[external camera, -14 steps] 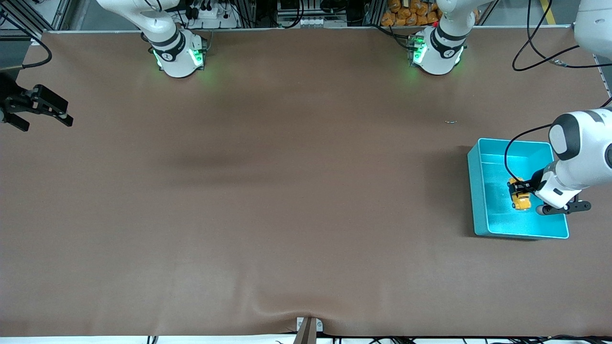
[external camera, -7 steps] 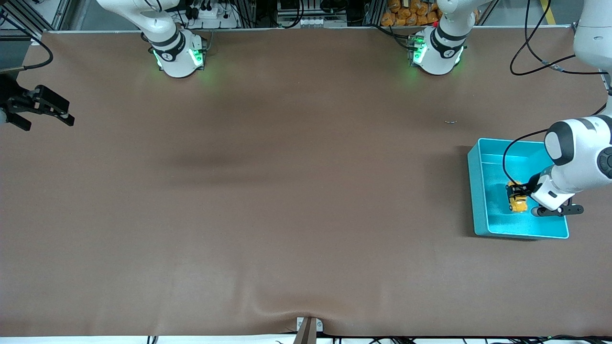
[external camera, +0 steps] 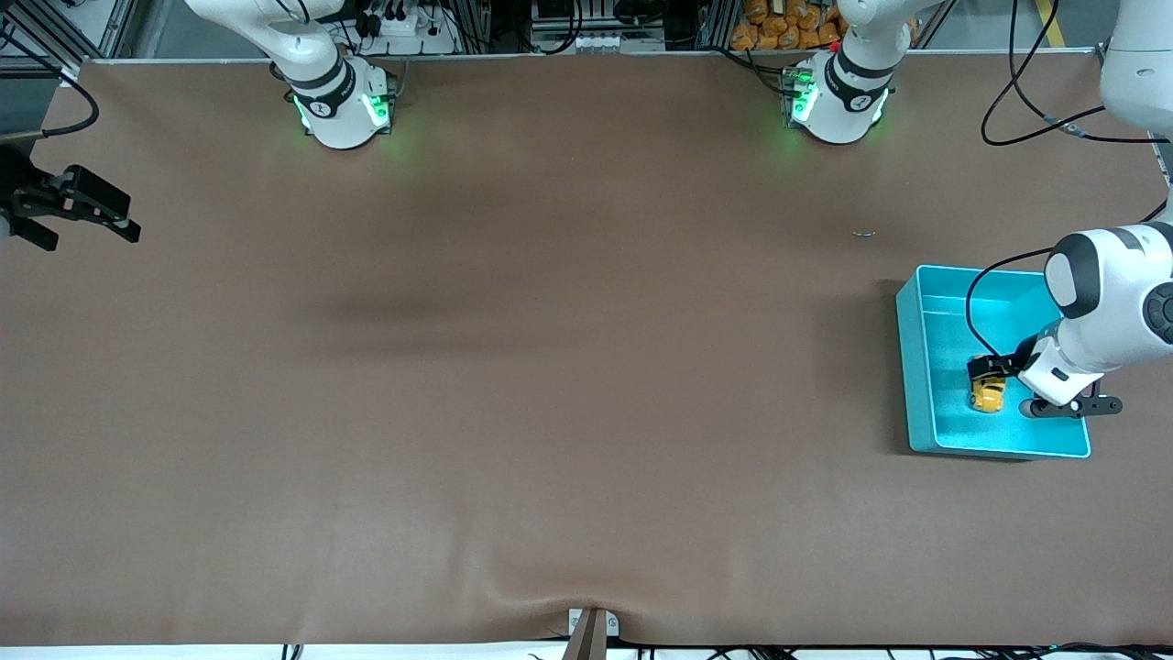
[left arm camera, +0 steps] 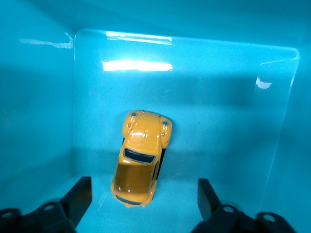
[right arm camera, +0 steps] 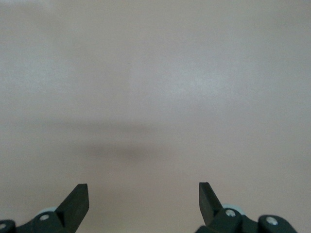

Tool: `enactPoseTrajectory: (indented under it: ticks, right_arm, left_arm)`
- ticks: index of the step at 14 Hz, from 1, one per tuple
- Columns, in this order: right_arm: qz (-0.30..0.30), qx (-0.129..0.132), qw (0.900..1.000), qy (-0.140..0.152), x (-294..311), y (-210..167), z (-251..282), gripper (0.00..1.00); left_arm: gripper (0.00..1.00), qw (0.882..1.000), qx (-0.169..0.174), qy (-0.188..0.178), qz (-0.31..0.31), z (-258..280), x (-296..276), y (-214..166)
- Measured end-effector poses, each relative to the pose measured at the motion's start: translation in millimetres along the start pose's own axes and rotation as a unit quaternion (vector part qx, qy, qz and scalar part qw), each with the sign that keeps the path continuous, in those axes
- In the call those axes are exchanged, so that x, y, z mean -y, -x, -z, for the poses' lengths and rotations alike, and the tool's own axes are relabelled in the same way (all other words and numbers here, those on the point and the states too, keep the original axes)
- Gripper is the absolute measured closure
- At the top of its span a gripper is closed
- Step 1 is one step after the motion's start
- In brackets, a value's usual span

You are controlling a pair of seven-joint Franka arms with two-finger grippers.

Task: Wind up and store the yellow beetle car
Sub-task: 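Open the left gripper to release the car inside the bin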

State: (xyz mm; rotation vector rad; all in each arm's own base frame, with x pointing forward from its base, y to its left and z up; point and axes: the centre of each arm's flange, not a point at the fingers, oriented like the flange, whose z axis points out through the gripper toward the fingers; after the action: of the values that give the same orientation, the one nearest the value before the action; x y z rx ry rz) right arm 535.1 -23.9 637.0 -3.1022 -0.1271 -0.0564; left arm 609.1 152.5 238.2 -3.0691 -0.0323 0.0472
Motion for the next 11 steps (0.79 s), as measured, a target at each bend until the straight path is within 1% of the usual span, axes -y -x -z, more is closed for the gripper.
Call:
enactPoseTrajectory:
  ticks: [4,8,9,11]
  right_arm:
    - [0.0,0.001,1.0,0.0,0,0,0,0.0]
    - [0.0,0.001,1.0,0.0,0,0,-1,0.0]
    - [-0.001,0.001,1.0,0.0,0,0,-1,0.0]
    - [-0.001,0.001,1.0,0.0,-1,0,-1,0.0]
  left_arm:
    - [0.0,0.999,-0.032,-0.009,-0.007,44,-7,-10]
    - [0.0,0.998,-0.056,-0.024,-0.027,121,-33,-9]
    - [0.0,0.997,-0.059,-0.028,-0.033,140,-42,-7]
    - [0.0,0.998,-0.049,-0.026,-0.038,171,-63,-2]
